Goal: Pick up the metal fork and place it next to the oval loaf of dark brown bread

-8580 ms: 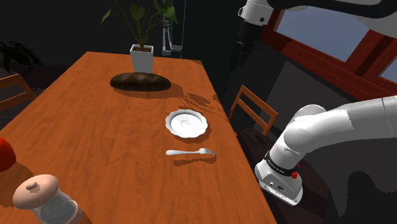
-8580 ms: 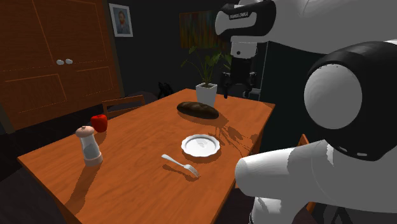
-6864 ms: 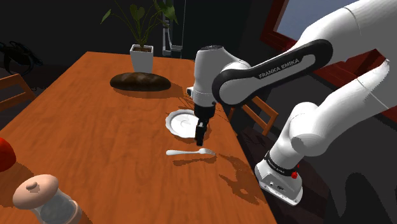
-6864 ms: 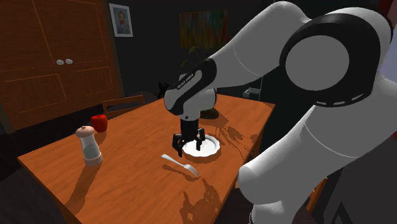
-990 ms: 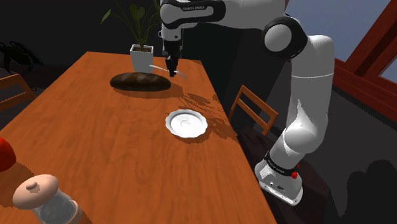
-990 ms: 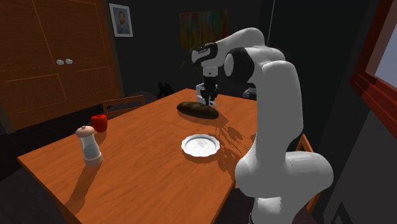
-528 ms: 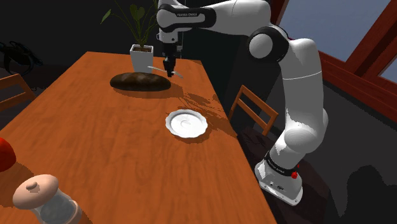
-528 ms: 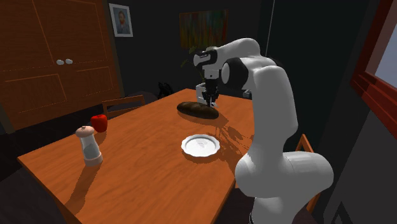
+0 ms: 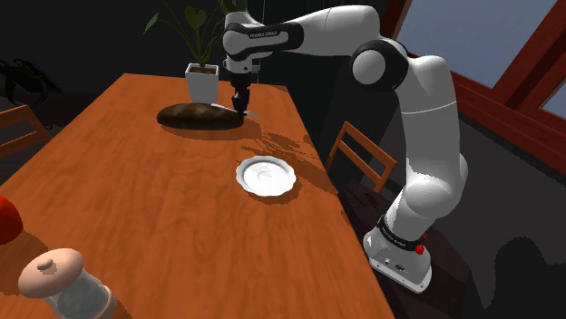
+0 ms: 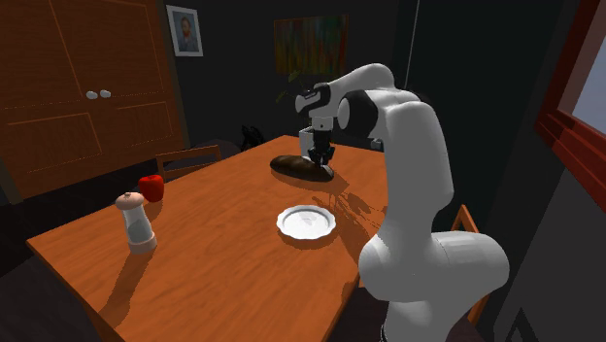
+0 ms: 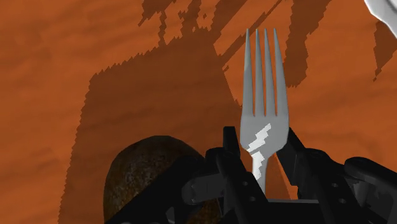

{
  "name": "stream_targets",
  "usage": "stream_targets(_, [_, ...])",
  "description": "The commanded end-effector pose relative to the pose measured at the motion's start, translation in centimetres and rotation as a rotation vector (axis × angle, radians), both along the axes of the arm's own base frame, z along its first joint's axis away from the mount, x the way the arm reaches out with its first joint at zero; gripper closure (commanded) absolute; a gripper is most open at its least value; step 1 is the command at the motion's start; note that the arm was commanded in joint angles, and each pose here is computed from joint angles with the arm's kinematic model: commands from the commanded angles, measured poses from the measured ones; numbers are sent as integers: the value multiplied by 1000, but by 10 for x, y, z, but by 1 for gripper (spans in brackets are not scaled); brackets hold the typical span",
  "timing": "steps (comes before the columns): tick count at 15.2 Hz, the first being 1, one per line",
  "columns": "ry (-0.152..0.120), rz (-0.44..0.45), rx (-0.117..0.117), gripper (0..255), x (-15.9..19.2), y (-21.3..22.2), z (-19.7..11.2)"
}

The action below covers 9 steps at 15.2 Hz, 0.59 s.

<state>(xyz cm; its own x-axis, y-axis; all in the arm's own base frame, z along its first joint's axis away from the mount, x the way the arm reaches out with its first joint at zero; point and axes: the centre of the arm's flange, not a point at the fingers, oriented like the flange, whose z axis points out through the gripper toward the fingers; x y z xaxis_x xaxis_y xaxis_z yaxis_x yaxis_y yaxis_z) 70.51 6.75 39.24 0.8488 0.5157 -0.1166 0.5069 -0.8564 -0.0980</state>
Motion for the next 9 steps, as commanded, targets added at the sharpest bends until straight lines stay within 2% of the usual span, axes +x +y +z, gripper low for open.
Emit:
stream_targets(1, [-1,0,0,255,-2,-1,-10])
stream_targets(9, [-1,0,0,255,-2,-1,-53])
